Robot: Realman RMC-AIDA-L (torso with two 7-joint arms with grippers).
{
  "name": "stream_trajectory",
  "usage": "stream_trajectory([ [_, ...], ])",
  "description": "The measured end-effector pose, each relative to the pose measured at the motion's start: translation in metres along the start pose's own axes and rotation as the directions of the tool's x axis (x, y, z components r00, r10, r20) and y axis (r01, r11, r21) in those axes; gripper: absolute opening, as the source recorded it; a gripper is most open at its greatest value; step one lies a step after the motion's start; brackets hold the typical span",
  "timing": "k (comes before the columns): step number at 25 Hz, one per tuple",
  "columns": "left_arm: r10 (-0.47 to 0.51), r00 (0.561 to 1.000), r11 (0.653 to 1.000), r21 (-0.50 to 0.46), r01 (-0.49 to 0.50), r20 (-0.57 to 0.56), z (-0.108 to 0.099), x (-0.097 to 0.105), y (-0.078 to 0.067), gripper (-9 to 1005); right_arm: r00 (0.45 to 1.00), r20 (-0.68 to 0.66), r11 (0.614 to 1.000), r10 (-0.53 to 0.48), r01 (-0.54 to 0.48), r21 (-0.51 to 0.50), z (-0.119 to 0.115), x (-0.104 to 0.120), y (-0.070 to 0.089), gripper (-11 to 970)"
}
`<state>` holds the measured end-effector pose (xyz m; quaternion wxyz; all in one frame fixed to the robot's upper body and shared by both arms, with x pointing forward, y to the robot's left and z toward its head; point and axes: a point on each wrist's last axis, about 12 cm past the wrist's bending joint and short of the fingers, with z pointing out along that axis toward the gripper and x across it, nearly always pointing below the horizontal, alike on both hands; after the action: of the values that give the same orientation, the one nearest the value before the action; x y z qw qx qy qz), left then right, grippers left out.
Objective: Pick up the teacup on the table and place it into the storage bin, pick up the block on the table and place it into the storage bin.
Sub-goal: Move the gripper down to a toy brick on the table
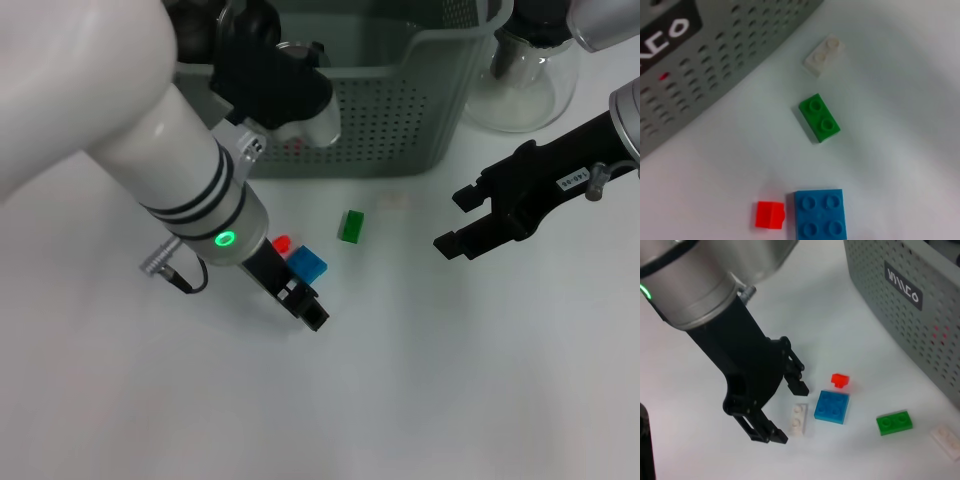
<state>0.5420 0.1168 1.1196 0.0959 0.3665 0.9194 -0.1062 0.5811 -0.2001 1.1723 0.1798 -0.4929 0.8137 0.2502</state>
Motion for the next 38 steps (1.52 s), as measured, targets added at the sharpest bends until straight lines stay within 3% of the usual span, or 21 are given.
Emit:
stream_trajectory([
  [15, -0.008, 1.000, 1.000, -0.022, 0.008, -0.017, 0.012, -0.002, -0.005, 636, 1.000, -0.006, 1.000, -0.010, 0.010, 0.001, 0.002, 0.001, 0.000, 754],
  [34, 0.054, 0.998, 0.994, -0.095, -0.056, -0.030, 0.016, -0.006, -0.011, 589, 1.000, -0.006, 1.000, -0.012, 0.012, 0.001, 0.002, 0.000, 0.001, 752],
  [38, 0.072, 0.997, 0.989, -0.128, -0.076, -0.039, 0.009, -0.006, -0.011, 441, 1.000, -0.005, 1.000, -0.013, 0.013, 0.002, 0.002, 0.000, 0.001, 752],
])
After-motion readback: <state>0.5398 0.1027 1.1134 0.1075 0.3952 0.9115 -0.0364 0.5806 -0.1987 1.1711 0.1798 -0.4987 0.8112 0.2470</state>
